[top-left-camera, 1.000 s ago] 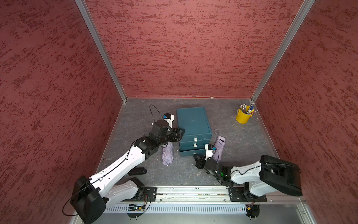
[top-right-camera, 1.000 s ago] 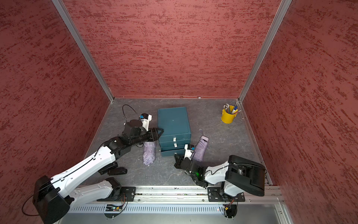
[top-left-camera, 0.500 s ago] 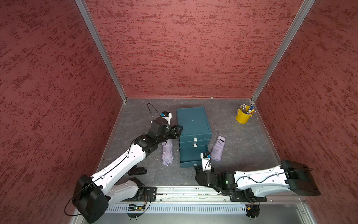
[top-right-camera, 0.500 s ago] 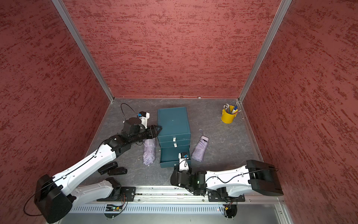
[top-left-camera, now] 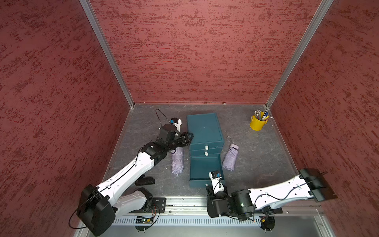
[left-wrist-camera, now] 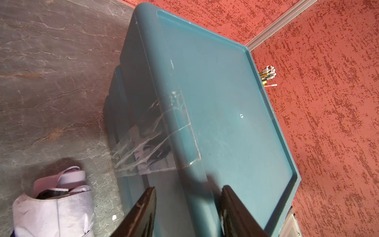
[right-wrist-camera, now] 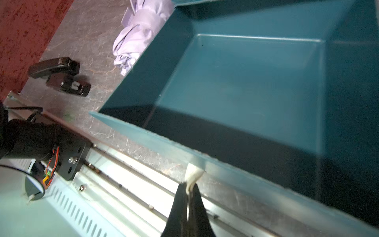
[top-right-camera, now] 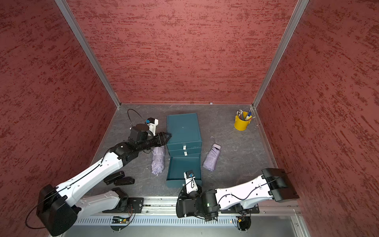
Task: Place the umbrella in the drawer by color
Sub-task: Open the drawer in the storage box.
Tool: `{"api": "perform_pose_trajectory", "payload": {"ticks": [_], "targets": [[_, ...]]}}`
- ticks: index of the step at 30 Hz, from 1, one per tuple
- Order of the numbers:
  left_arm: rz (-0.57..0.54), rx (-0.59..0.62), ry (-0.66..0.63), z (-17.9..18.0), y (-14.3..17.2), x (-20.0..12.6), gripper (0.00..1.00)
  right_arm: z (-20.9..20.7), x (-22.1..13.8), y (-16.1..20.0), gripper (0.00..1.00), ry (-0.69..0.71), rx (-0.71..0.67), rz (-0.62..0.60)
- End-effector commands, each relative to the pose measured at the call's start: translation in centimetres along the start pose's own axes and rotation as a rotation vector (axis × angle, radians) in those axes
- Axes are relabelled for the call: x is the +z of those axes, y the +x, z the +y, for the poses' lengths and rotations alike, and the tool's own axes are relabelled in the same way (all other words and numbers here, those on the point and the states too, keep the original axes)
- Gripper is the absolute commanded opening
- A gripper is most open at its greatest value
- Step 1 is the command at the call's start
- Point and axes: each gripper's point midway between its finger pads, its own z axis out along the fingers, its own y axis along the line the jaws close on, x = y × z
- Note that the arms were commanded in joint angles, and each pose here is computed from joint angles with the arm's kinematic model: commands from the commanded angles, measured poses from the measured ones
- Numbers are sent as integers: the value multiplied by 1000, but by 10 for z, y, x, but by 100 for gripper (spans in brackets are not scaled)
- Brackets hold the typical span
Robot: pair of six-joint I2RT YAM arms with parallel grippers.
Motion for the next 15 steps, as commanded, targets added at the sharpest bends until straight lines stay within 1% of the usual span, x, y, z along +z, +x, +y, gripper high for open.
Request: {"api": "perform_pose_trajectory", "payload": {"ticks": [1,8,11,15], "targets": [[156,-23,-206,59,48,3,53,-14,-6,7,0,85,-37,-6],[160,-28,-207,61,51,2,53,-1,-5,15,0,42,-27,23],[148,-25,-204,60,49,-1,54,0,-4,19,0,52,-31,42],[155,-22,-200,59,50,1,54,-8,-3,22,0,85,-19,49]]}}
